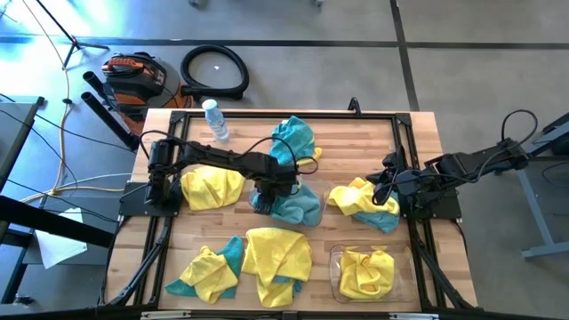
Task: Sort microfiber towel by color & place in baskets
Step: Put the blue towel in the top transparent bin, then put the yellow towel in the bottom transparent bin
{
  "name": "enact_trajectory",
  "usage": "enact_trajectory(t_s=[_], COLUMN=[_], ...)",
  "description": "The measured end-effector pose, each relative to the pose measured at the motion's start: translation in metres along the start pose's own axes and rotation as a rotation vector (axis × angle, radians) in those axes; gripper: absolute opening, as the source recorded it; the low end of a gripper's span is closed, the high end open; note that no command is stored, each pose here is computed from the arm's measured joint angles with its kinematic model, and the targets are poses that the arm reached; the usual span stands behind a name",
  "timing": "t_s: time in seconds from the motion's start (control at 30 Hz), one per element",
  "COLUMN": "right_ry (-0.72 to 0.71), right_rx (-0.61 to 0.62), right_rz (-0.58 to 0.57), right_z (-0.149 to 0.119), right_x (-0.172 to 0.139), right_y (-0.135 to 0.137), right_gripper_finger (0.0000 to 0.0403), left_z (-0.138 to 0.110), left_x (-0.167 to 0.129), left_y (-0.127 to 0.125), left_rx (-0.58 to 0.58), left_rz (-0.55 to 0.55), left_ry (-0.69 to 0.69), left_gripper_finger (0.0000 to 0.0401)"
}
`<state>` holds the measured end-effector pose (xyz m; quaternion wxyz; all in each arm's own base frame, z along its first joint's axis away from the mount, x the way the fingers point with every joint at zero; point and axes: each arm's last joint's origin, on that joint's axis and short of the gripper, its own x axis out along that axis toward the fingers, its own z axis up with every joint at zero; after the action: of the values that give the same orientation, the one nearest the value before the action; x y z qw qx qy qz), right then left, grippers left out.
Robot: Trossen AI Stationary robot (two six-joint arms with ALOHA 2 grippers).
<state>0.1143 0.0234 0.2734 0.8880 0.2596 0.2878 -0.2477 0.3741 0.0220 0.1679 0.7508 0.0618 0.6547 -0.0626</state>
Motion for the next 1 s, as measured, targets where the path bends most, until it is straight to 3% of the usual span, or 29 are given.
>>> enact_trajectory(t_s=[0.5, 1.0], right_ry=[0.006, 0.008], right_rx=[-0.007, -0.008], right_rz=[-0.008, -0.01], right_z=[-0.001, -0.001], right_x=[0.0, 0.0], right_y=[-0.001, -0.001], right_gripper_finger=[0.0002, 0.0002], left_z=[0.005, 0.026], left_x=[-0.008, -0.078], left_y=[0.0, 0.004], left_rx=[-0.057, -0.12], left_rz=[0.023, 0.019], left_ry=[-0.039, -0.044], left_gripper_finger=[0.0117, 0.0117])
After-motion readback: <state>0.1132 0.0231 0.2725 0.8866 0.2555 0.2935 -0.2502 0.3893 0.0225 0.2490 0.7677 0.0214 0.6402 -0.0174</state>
